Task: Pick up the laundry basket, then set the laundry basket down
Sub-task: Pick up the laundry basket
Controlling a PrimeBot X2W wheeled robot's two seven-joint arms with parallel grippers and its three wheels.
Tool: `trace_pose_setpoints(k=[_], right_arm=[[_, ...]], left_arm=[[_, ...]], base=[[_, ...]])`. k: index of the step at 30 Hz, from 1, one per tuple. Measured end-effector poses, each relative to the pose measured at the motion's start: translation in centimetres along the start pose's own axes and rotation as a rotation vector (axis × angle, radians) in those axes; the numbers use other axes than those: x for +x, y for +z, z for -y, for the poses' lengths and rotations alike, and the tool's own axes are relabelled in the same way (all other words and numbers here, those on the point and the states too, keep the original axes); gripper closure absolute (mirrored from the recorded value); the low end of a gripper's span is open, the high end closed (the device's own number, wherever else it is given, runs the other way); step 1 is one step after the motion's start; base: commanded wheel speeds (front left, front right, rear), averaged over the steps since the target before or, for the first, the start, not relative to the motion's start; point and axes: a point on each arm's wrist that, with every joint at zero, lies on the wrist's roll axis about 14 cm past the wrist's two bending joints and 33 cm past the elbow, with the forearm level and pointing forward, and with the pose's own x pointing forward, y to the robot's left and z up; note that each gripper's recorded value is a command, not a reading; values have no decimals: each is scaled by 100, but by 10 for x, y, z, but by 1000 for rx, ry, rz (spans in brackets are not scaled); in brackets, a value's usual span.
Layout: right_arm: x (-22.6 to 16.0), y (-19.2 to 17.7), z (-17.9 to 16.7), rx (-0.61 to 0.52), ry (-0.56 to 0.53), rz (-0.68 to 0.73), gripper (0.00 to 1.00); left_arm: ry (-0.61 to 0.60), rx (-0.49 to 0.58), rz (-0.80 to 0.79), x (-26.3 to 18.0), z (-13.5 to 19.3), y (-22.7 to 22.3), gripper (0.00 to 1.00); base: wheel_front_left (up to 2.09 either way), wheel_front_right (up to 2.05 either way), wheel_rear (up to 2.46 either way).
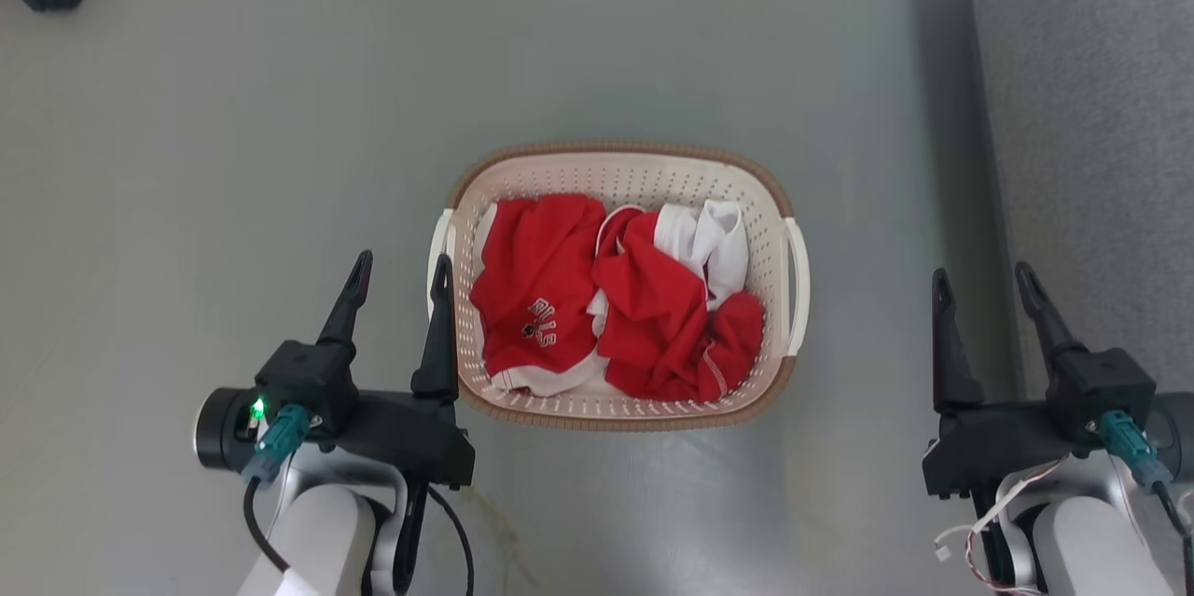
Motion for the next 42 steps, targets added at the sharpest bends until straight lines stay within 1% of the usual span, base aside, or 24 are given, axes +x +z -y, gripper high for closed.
trace_pose_setpoints(k=[6, 14, 32, 42], right_arm=[[13, -12, -3, -7, 14, -24, 0], [37, -21, -15, -9, 55, -34, 0], [75, -66, -29, -19, 99, -102, 0], [87, -95, -35, -22, 117, -153, 0]], left_arm=[[-3, -3, -30, 11, -2, -12, 0], [-2, 1, -60, 29, -8, -26, 0], [-6, 16, -144, 63, -19, -70, 0], [-7, 12, -201, 71, -23, -99, 0]], base=[[0, 0, 0], [0, 0, 0], [0, 0, 0], [0, 0, 0]])
